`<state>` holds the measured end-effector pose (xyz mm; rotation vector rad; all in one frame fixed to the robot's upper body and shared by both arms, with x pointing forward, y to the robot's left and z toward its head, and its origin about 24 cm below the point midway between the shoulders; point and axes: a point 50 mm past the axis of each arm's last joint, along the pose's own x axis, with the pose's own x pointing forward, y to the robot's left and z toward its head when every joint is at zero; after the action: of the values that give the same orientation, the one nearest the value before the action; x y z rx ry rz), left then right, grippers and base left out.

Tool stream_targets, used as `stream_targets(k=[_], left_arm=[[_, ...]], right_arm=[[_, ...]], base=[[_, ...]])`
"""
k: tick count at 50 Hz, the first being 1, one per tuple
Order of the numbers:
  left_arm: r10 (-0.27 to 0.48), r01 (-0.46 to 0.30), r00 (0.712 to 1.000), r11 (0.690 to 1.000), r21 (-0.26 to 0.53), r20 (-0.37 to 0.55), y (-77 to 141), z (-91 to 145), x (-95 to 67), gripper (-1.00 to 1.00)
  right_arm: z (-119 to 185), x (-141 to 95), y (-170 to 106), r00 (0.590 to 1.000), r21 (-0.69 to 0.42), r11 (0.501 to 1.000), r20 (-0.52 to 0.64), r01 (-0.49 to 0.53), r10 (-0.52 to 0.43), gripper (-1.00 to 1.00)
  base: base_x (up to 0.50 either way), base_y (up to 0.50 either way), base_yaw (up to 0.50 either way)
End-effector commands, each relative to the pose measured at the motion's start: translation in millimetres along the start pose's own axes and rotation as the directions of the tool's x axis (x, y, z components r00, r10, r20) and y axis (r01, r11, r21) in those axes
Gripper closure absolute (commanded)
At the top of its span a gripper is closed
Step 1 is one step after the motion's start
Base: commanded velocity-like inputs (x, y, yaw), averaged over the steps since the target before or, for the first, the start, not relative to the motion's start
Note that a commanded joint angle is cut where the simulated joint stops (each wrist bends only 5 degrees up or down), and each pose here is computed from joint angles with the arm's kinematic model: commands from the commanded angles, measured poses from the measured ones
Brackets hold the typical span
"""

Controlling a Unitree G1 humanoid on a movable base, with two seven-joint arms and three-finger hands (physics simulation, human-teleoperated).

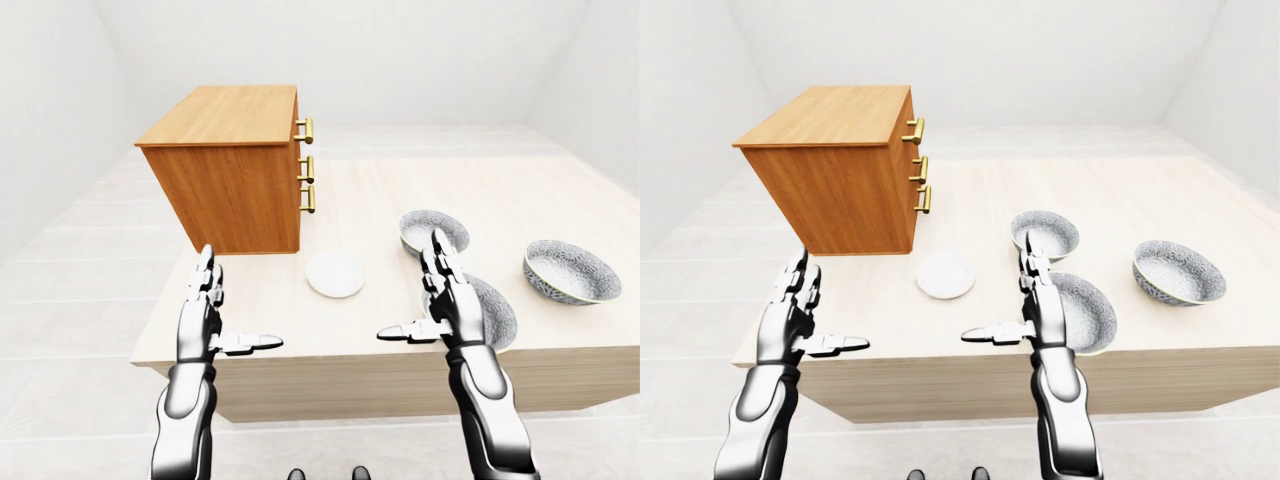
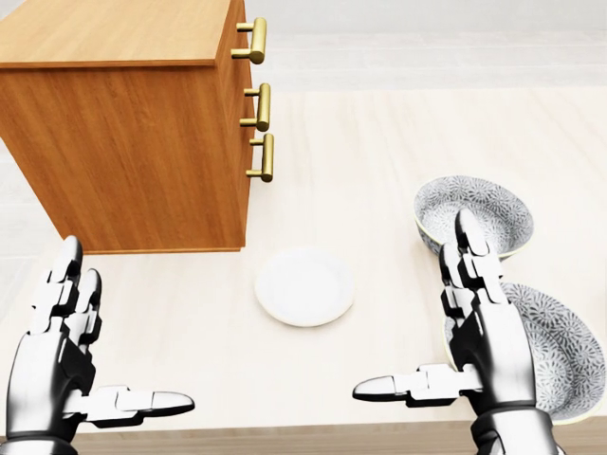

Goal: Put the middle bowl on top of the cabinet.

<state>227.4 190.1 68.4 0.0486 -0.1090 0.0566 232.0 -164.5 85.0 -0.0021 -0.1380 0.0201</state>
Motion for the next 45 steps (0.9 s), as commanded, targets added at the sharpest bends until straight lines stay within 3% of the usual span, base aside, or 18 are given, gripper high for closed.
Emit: stream_targets(k=[1,11,27,45], left_arm=[[-0.007,0.007,1.000,1.000,0.006,0.002,-3.2,-0.5,-1.6,-1.00],[-0.006,0.006,1.000,1.000,0.009,0.001,-3.5,-1.2,-0.7,-1.00],[-0.005,0.005,1.000,1.000,0.012,0.004,-1.0,0.7,-3.0,-1.00],[-0.010,0.010,1.000,1.000,0.015,0.004,-1.3,1.8,-4.8,-1.00]], right_arm=[[-0.2,-1.4,-3.4,1.000,0.000,1.000,-0.002,-0.004,0.004,-1.00],[2.4,-0.7,-5.7,1.000,0.019,1.000,0.011,-0.005,0.005,-1.00],[1.5,-0.6,-4.7,1.000,0.004,1.000,0.006,-0.003,0.003,-1.00],[5.2,-2.2,-5.0,1.000,-0.003,1.000,0.020,-0.008,0.008,-1.00]], base=[[0.00,0.00,0.00],[0.00,0.00,0.00],[0.42,0.00,0.00],[0.01,0.00,0.00]])
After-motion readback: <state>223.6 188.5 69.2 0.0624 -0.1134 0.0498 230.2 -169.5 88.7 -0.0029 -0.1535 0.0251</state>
